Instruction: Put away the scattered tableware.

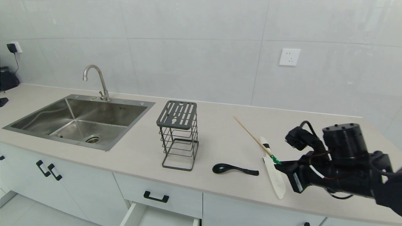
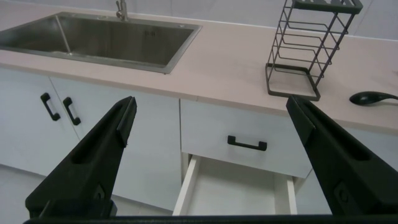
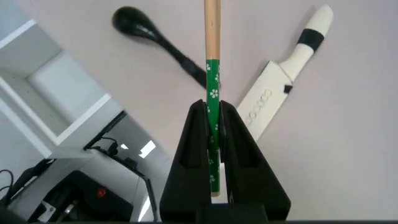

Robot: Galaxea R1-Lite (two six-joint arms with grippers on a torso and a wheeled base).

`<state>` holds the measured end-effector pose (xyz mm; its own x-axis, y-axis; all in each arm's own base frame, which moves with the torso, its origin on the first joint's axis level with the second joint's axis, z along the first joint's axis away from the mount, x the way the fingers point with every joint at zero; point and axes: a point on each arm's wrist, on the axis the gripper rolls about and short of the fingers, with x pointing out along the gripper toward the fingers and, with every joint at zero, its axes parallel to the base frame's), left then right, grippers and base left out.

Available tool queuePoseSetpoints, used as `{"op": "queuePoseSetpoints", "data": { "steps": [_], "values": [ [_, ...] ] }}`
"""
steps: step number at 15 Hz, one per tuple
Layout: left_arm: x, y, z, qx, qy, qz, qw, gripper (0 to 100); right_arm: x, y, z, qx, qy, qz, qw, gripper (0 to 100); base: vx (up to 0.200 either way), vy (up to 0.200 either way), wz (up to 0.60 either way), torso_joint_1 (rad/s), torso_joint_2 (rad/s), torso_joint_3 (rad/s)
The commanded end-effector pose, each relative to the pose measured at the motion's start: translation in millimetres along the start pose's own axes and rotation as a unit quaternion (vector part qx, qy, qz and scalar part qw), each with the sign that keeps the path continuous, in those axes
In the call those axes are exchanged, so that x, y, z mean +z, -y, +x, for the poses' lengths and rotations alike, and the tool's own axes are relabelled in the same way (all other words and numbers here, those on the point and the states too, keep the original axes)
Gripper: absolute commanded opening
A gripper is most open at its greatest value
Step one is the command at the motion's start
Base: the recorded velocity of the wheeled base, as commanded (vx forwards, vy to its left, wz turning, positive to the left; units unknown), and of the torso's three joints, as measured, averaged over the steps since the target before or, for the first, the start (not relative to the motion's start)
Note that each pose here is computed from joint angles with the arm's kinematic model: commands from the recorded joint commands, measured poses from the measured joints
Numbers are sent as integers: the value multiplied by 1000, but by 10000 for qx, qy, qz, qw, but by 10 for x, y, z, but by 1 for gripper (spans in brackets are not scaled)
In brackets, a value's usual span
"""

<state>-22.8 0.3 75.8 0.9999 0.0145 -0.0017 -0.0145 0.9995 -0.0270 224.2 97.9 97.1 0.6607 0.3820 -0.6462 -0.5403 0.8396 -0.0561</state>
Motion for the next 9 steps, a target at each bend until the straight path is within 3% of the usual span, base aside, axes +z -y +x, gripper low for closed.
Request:
{"op": "queuePoseSetpoints", "data": {
  "steps": [1, 2, 4, 5, 7, 9],
  "values": [
    [0, 0, 1, 5, -7, -3, 10000, 100, -159, -113, -617, 153, 691, -352, 9969, 0, 0, 0, 0, 0, 0, 0],
    [0, 0, 1, 5, -7, -3, 10000, 100, -118, -113, -682, 116, 881, -504, 9948, 0, 0, 0, 0, 0, 0, 0],
    [0, 0, 1, 5, -7, -3, 10000, 100, 281, -207, -789, 371, 1652, -1449, 9749, 0, 0, 0, 0, 0, 0, 0],
    [0, 0, 1, 5, -7, -3, 10000, 100, 322, -274, -737, 506, 1598, -1642, 9721, 0, 0, 0, 0, 0, 0, 0],
    [0, 0, 1, 5, -7, -3, 10000, 100, 246, -832, -539, 1614, 1138, -2605, 9451, 0, 0, 0, 0, 0, 0, 0],
    [0, 0, 1, 5, -7, -3, 10000, 100, 272, -1193, -432, 1741, 1024, -2984, 9328, 0, 0, 0, 0, 0, 0, 0]
  ]
}}
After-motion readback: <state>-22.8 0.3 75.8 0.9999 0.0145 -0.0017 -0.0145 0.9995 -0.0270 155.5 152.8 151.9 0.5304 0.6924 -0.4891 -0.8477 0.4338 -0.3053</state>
